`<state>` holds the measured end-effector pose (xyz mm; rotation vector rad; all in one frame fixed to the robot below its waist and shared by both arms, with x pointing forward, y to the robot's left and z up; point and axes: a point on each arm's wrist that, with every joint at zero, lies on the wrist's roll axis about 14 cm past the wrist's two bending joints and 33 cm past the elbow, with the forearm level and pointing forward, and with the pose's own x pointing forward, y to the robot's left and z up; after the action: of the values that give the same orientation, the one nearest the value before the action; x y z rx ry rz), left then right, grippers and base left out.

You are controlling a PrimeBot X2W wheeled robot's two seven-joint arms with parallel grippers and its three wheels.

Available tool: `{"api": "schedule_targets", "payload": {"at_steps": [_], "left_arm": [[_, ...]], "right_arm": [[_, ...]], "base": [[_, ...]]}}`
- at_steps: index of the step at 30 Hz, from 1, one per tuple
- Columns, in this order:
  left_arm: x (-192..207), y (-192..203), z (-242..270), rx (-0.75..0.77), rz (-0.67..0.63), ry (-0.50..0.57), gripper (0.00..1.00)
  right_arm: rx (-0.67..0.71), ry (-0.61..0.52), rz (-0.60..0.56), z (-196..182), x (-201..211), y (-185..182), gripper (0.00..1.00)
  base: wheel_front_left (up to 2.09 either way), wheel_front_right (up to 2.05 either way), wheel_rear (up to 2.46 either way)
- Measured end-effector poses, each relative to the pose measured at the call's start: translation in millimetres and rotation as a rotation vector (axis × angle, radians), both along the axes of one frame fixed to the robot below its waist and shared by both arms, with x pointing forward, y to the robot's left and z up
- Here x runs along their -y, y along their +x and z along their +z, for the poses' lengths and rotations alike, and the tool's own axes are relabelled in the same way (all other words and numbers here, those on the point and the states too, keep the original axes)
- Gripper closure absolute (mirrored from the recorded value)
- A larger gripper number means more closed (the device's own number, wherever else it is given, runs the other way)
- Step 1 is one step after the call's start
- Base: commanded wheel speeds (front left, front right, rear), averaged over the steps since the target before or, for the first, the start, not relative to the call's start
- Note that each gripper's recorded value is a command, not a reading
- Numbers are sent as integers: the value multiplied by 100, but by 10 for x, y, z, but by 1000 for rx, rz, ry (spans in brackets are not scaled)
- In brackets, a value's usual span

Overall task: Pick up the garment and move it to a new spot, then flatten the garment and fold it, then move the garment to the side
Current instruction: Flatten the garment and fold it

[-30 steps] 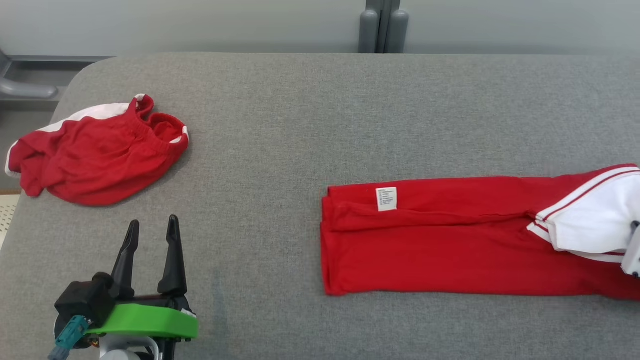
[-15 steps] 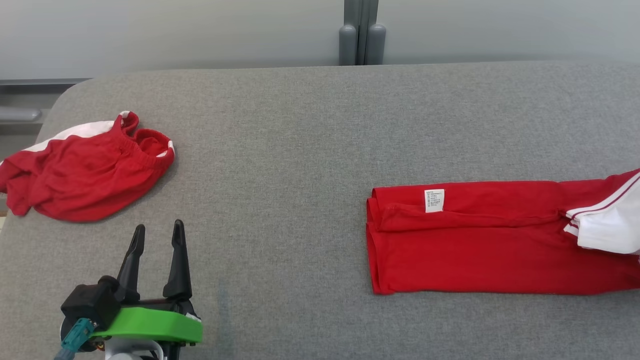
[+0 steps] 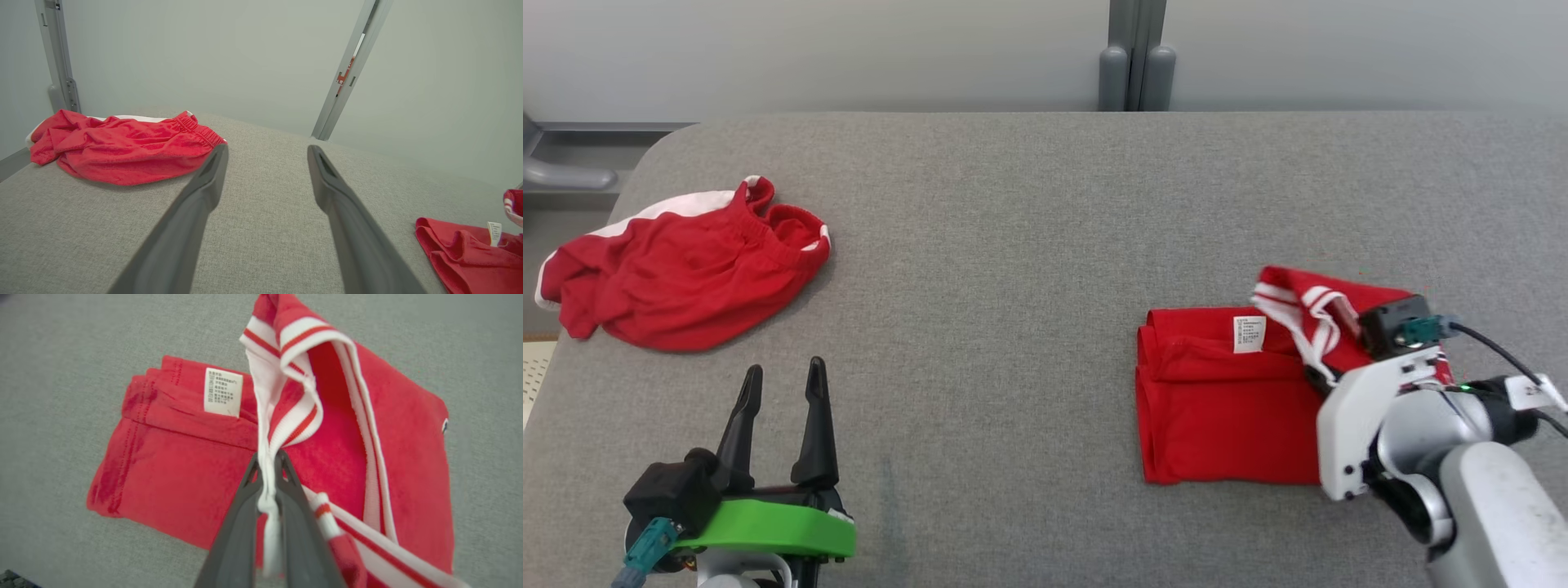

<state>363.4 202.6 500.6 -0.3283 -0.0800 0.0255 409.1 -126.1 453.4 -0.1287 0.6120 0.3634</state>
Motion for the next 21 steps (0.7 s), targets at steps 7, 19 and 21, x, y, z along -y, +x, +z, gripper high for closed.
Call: {"api": "schedule_targets", "payload": {"at_steps": [7,19,21], "left_arm": [[-22,-8,-20,-7,7,3,0],[-133,-71,-25,-11,44,0,0],[-142,-76,-27,-12,47,-1,0]], "right_arm": [[-16,52,149,-47,-677,27,100],[-66,94,202,-259,-1102,32,27],[-57,117,205,-233,-1160,45,0]], "base": [[0,0,0],[0,0,0],[0,0,0]]}}
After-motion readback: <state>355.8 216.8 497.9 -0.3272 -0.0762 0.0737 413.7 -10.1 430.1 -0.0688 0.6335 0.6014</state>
